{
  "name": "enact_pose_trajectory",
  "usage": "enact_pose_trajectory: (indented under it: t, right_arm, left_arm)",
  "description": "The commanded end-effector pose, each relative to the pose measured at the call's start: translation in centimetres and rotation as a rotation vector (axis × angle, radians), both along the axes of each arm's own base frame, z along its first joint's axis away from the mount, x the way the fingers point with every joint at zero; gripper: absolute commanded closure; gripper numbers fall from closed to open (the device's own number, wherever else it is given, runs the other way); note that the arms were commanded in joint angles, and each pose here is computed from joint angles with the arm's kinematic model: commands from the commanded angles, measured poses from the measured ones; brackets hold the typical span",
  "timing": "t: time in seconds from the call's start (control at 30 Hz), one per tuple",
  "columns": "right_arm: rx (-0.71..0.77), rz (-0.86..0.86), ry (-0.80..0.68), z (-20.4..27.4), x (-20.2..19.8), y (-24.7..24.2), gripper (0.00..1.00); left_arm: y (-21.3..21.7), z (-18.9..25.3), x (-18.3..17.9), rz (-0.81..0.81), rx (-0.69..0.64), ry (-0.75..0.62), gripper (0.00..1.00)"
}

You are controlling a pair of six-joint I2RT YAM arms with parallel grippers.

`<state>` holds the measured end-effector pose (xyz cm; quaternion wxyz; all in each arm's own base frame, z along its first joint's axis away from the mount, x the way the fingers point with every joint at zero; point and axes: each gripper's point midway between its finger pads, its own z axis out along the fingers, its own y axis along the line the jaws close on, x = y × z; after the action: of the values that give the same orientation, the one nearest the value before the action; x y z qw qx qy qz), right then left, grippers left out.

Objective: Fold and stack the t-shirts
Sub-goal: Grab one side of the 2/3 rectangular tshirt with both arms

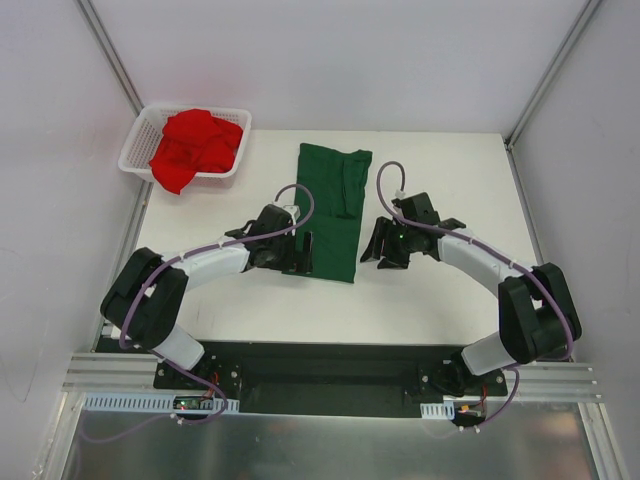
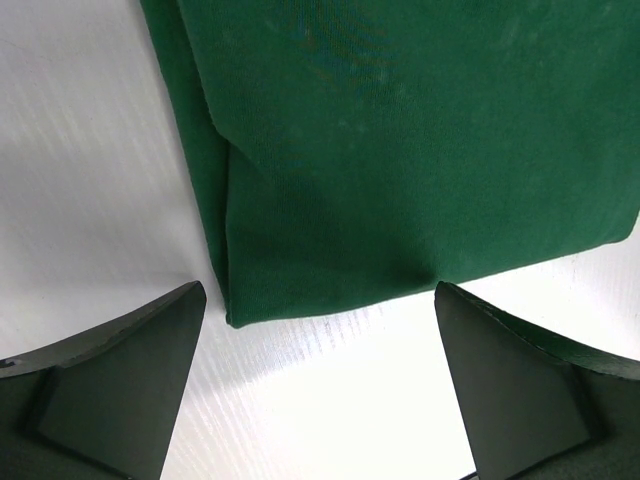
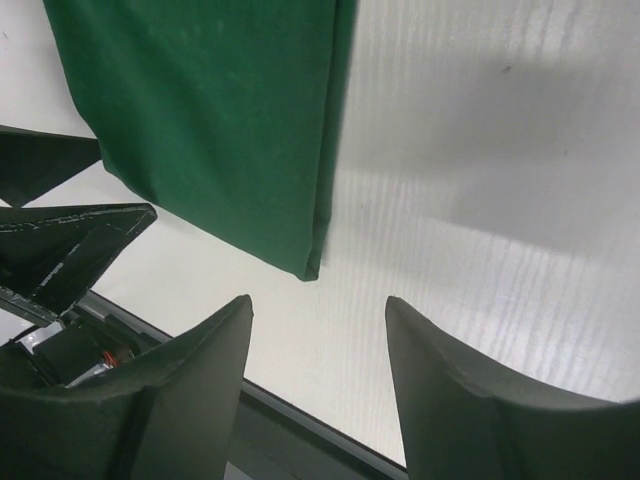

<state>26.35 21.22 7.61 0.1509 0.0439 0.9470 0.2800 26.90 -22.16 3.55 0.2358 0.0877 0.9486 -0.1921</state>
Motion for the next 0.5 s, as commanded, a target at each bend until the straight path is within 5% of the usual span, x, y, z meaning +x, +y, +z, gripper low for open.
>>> enact_pose_trajectory:
  t: [0.0,0.47]
  right_arm:
    - [-0.057,-0.013,-0.053,2.0,0.8,-0.7,0.40]
    - [-0.144,-0.056,-0.061,2.6,0.9,-2.1,0.32]
  left_arm:
    - [-0.1,1.3,-0.1,-0.011,-0.022,-0.045,0.01]
    - [0.3,0.7,-0.8,-0.045,-0.008,-0.041,0.01]
